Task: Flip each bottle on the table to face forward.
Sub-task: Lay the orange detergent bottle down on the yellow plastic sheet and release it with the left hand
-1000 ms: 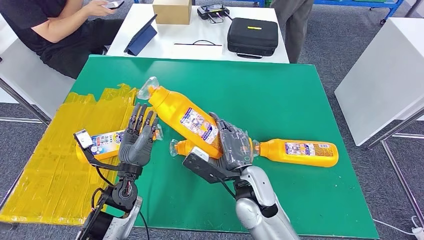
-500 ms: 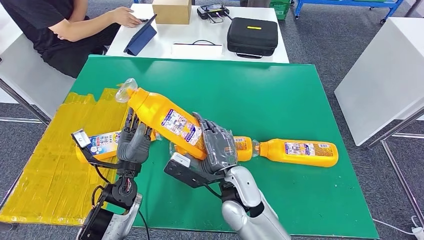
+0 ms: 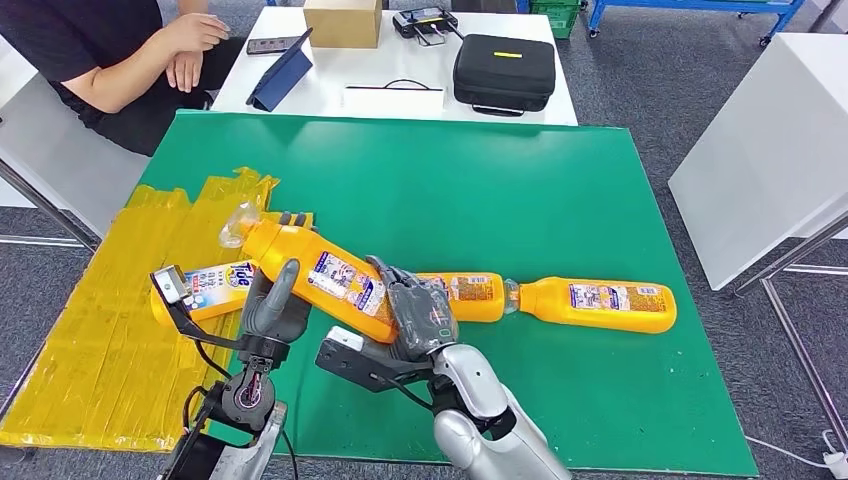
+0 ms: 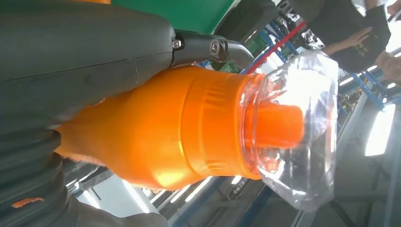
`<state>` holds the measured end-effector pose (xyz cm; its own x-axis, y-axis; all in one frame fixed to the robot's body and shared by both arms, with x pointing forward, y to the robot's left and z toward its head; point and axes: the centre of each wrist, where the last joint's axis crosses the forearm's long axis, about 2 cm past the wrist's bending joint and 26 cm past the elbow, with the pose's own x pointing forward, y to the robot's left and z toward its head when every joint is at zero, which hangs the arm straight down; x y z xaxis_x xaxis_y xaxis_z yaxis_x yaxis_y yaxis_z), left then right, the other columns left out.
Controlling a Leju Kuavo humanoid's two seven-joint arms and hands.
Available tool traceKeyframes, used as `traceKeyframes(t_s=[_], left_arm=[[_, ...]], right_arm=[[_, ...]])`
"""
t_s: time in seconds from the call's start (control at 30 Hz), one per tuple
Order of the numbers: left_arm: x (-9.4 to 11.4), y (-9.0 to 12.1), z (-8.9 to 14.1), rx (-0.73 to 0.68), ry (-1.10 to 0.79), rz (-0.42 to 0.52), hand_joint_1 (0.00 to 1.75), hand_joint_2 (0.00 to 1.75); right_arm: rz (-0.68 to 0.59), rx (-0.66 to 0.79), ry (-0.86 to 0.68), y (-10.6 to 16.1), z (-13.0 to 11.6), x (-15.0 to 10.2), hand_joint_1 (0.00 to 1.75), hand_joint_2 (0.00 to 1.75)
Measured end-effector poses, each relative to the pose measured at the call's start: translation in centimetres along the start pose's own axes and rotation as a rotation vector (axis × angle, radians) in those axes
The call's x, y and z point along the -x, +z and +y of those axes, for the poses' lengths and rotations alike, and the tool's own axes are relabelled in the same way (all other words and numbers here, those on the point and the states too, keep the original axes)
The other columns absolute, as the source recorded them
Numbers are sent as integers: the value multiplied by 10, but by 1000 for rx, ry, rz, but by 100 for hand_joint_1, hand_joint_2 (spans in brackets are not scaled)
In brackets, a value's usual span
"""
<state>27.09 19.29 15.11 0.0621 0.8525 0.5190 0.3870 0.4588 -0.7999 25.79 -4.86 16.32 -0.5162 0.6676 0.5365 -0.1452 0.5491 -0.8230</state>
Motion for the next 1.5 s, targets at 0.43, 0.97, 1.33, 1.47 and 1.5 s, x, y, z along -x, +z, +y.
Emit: traceKeyframes(t_s=[0.43,0.97,1.33,1.47,1.5], left_arm=[[7,2,-10,29,12,22,0,175],[17,-2,-19,-7,-49,37,0,175],[26,5,-17,-37,-46,87,82,175],[28,7,-14,-54,-47,82,175,175],[28,7,-14,-60,-49,77,175,175]], right_arm=[[13,-7,33,-13,-5,-1,175,175],[-21,-23,73,-19,-3,-18,175,175],[-85,-53,126,-27,6,-33,175,175],[-89,-65,139,-28,11,-33,175,175],[-90,-67,141,-29,12,-34,175,175]])
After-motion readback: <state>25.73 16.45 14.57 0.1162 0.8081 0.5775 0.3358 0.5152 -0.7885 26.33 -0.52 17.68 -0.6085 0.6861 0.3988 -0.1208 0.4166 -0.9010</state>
